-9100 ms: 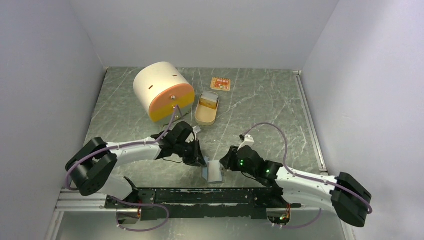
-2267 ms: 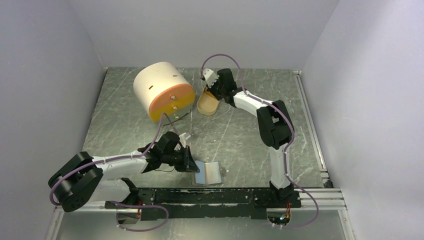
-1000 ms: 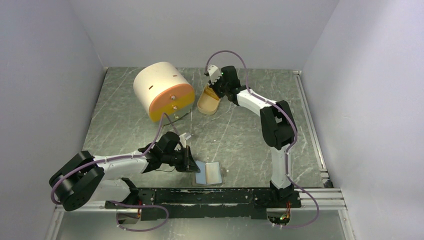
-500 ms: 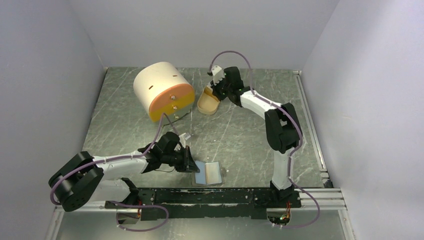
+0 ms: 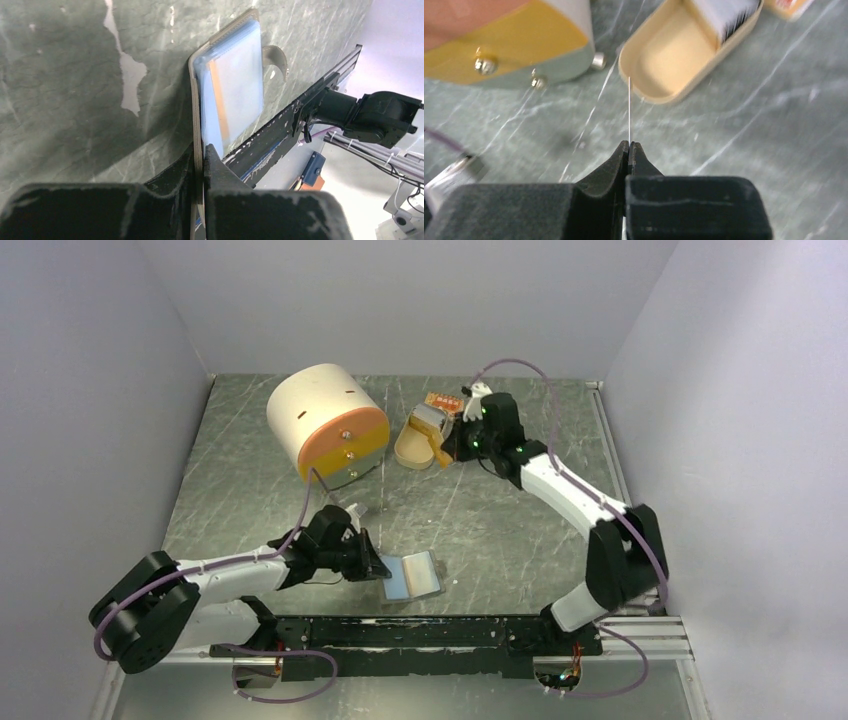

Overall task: Put the credit cards into the card holder
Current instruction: Pick up the credit card from the storage box, then insert the credit card into the card holder.

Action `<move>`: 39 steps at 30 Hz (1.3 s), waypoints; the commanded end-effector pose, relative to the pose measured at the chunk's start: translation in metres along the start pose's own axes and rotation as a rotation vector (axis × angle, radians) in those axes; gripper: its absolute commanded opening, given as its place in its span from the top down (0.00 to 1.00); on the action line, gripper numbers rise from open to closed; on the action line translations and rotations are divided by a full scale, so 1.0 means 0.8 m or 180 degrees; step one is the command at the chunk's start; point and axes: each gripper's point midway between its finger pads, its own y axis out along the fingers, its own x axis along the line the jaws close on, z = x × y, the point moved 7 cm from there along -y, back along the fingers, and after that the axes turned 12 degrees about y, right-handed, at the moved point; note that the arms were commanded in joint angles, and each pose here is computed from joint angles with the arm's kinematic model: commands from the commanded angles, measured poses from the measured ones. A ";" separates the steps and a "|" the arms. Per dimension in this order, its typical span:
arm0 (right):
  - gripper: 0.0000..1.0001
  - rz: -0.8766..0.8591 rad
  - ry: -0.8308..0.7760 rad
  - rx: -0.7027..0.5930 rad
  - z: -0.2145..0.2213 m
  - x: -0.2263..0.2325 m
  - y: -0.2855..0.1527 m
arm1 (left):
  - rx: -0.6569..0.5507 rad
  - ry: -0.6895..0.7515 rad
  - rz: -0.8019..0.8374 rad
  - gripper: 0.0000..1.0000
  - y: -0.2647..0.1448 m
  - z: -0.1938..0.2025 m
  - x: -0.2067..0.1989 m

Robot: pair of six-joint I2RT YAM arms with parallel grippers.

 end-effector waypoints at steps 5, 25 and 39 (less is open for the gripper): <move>1.00 -0.0310 0.1161 0.0051 0.087 0.048 -0.080 | -0.0193 -0.0106 -0.0092 0.78 0.000 -0.007 0.012; 1.00 -0.0891 0.1814 0.0426 0.259 0.093 -0.101 | -0.0208 -0.0281 -0.0343 0.73 -0.017 0.013 0.035; 1.00 -0.0950 0.1895 0.0600 0.295 0.083 -0.081 | -0.0102 -0.0346 -0.0540 0.76 -0.012 0.019 0.047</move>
